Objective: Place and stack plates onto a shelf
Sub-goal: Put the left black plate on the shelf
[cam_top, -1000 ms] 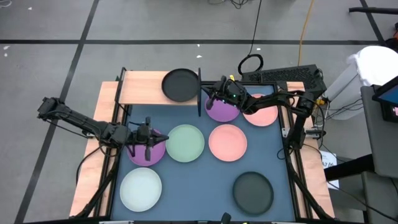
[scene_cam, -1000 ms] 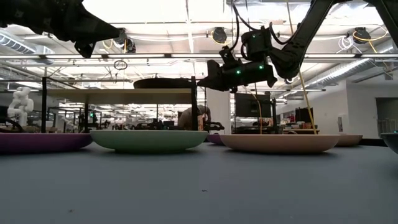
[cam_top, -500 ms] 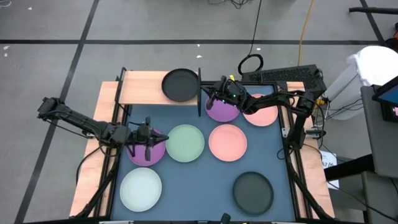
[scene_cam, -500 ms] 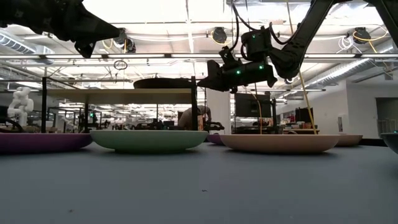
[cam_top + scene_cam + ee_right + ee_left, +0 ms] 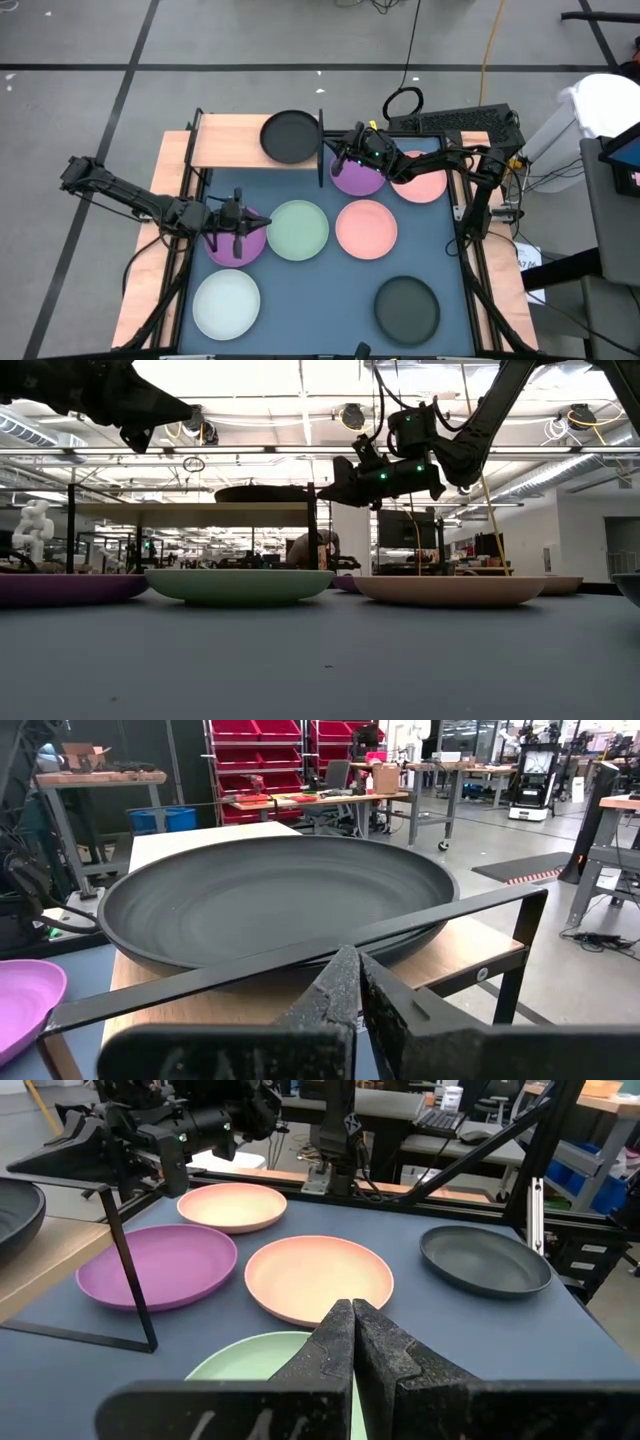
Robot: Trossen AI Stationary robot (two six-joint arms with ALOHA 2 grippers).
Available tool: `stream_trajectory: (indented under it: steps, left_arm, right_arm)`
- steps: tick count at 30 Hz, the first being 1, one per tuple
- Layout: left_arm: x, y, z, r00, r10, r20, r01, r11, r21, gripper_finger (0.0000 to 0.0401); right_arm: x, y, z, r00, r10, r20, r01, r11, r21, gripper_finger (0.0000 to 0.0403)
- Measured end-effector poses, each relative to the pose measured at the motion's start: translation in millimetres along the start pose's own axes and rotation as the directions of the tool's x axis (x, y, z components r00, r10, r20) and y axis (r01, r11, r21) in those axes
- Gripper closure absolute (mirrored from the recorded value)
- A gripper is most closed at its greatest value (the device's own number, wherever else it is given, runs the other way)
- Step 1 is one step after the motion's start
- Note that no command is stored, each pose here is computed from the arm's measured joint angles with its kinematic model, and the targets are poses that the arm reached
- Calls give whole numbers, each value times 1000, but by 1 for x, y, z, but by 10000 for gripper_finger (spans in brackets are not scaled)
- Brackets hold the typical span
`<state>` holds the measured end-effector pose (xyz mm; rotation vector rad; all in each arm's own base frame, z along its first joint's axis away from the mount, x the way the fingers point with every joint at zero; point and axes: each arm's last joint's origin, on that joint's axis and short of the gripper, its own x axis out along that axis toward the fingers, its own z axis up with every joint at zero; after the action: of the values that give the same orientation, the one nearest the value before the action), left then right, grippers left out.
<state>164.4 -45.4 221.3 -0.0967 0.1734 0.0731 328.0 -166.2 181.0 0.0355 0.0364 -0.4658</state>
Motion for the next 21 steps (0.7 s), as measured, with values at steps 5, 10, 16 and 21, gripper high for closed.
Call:
stream_trajectory:
  steps: [5, 10, 16, 21]
  left_arm:
    - [0, 0, 0, 1000, 0, 1, 0, 1000, 4, 400]
    - [0, 0, 0, 1000, 0, 0, 0, 1000, 5, 400]
    - [0, 0, 0, 1000, 0, 0, 0, 1000, 5, 400]
    - [0, 0, 0, 1000, 0, 0, 0, 1000, 5, 400]
  right_arm:
    - [0, 0, 0, 1000, 2, 0, -2, 1000, -1, 403]
    - [0, 0, 0, 1000, 23, 0, -23, 1000, -9, 403]
    - [0, 0, 0, 1000, 22, 2, -22, 1000, -11, 403]
    - [0, 0, 0, 1000, 22, 3, -22, 1000, -12, 403]
